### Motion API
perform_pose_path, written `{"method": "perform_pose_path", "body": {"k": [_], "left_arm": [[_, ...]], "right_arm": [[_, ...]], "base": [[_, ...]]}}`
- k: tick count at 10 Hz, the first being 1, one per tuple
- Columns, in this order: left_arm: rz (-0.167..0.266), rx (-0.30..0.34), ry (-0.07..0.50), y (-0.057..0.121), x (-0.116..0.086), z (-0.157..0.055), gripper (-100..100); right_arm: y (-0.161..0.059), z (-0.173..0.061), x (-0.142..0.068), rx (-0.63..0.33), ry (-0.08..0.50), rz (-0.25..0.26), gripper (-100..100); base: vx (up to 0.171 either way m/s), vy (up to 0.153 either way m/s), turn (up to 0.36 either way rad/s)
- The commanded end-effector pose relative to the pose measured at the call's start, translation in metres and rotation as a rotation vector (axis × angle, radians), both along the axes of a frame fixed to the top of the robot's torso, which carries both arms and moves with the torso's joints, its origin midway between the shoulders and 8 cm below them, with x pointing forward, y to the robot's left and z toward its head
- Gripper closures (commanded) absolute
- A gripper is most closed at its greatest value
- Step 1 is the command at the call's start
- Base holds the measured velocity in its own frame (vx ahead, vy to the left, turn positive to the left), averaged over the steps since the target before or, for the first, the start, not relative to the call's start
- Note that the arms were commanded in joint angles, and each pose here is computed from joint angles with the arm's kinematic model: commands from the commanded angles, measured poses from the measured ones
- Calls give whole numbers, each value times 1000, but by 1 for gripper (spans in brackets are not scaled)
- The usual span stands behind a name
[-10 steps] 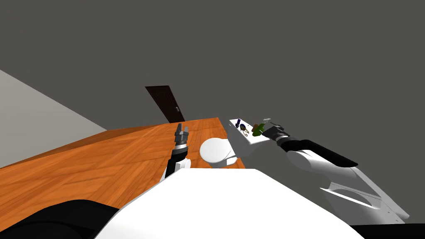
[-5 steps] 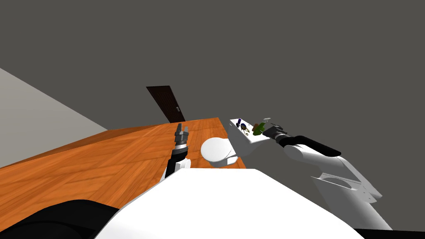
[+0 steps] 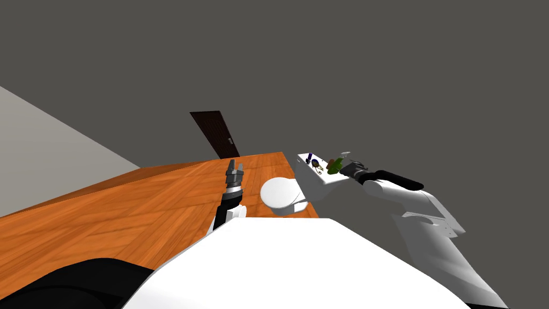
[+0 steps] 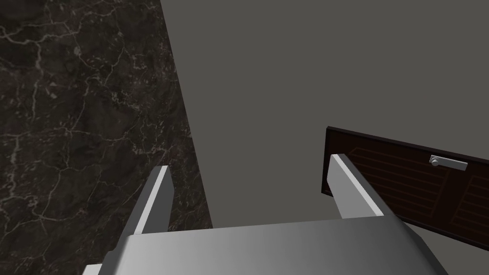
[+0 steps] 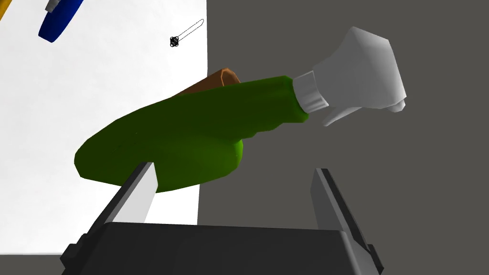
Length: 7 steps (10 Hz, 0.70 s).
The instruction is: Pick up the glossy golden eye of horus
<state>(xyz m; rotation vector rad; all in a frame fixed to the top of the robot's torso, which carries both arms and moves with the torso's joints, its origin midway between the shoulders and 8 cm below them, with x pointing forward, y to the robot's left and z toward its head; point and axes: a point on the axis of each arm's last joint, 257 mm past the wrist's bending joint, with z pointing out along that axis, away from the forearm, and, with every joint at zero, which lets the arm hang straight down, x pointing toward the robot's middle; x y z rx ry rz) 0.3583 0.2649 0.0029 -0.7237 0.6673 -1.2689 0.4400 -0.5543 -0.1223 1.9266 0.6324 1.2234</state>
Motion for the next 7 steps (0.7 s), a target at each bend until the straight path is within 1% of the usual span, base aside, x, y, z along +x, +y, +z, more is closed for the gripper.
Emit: {"method": "perform_pose_path", "body": {"k": [1, 2, 3, 4, 5, 6, 7], "left_arm": [[0, 0, 0, 0, 0, 0, 0], [0, 0, 0, 0, 0, 0, 0], [0, 0, 0, 0, 0, 0, 0], [0, 0, 0, 0, 0, 0, 0], [0, 0, 0, 0, 0, 0, 0], [0, 0, 0, 0, 0, 0, 0], [0, 0, 0, 0, 0, 0, 0]], "right_arm": [[-9, -11, -1, 24, 28, -20, -100], [-17, -12, 6, 43, 49, -38, -100], [-20, -19, 6, 55, 60, -46, -100], [-28, -22, 11, 75, 84, -65, -100], [-31, -28, 11, 88, 93, -71, -100], [-37, -29, 16, 106, 116, -89, -100], [-40, -37, 17, 124, 127, -97, -100]], "base": [[-13, 22, 5], [-16, 26, 2], [-13, 22, 4], [-14, 27, 3], [-13, 26, 2], [-20, 30, 4], [-19, 27, 3]]}}
